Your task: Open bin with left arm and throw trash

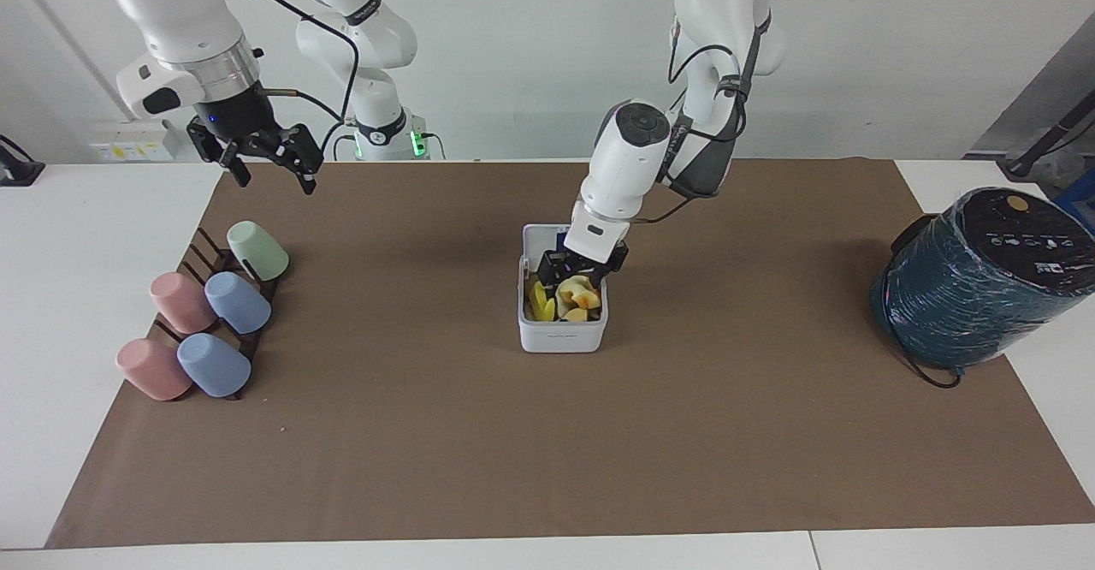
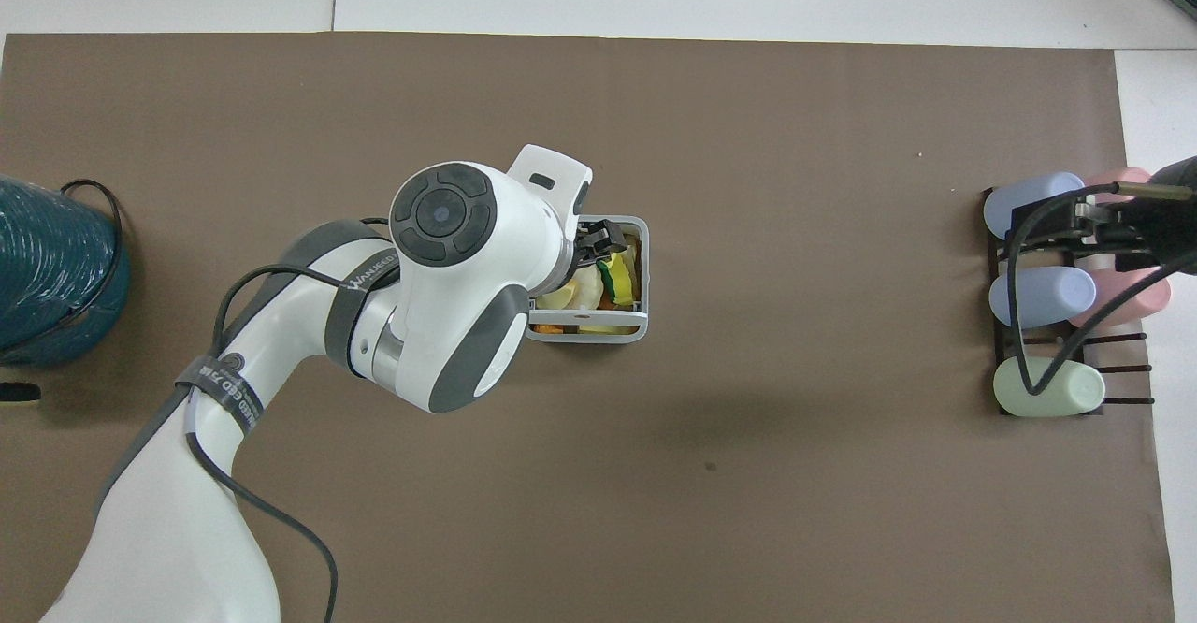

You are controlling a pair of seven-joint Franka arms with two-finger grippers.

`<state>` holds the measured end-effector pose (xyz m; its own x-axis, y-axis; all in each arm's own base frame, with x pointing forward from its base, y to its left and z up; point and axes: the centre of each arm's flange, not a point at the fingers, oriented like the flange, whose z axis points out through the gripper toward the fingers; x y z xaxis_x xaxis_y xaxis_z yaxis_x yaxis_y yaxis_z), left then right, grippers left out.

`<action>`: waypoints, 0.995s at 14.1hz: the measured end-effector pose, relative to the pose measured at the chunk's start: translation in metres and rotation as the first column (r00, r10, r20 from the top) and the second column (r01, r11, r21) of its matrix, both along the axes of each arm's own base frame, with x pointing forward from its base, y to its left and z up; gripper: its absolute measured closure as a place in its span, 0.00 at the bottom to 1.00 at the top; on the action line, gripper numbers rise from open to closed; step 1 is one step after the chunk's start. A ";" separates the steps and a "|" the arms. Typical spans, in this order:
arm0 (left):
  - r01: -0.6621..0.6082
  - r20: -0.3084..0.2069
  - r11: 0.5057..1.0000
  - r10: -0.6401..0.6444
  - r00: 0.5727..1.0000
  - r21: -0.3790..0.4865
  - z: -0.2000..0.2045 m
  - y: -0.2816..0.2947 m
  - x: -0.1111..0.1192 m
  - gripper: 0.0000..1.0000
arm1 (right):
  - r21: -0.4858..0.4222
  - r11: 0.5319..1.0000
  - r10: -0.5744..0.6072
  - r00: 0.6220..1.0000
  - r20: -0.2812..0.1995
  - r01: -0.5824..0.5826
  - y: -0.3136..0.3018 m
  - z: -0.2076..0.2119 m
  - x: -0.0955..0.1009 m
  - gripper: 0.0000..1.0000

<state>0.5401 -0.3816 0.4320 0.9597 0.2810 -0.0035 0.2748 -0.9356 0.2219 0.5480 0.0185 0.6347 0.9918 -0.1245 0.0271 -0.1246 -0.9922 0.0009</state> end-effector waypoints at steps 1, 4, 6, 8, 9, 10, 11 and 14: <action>0.001 -0.010 1.000 -0.001 1.000 0.007 0.011 0.002 0.001 0.03 | -0.001 1.000 0.016 1.000 0.002 -0.016 -0.001 0.001 0.000 0.00; -0.009 -0.035 1.000 0.010 0.999 0.024 0.033 0.016 0.005 0.03 | -0.001 1.000 0.027 1.000 0.004 -0.027 -0.004 0.002 0.000 0.00; -0.037 -0.068 0.998 0.040 0.997 0.048 0.050 0.046 0.016 0.04 | -0.001 1.000 0.026 1.000 0.004 -0.026 -0.005 0.002 0.000 0.00; -0.017 -0.095 0.996 0.025 0.995 0.084 0.077 0.085 0.029 0.04 | -0.001 1.000 0.024 1.000 0.004 -0.024 -0.006 0.002 0.000 0.00; -0.001 -0.103 0.995 0.011 0.995 0.096 0.089 0.107 0.037 0.04 | -0.001 1.000 0.024 1.000 0.005 -0.024 -0.006 0.002 0.000 0.00; 0.023 -0.110 0.994 -0.012 0.994 0.103 0.097 0.133 0.045 0.04 | -0.001 1.000 0.024 1.000 0.005 -0.024 -0.006 0.002 0.000 0.00; 0.057 -0.117 0.993 -0.044 0.992 0.105 0.103 0.165 0.053 0.04 | -0.001 1.000 0.023 1.000 0.005 -0.023 -0.007 0.002 0.000 0.00; 0.160 -0.111 0.982 -0.149 0.983 0.100 0.121 0.253 0.065 0.04 | 0.001 1.000 0.008 1.000 0.005 -0.008 -0.016 0.002 0.000 0.00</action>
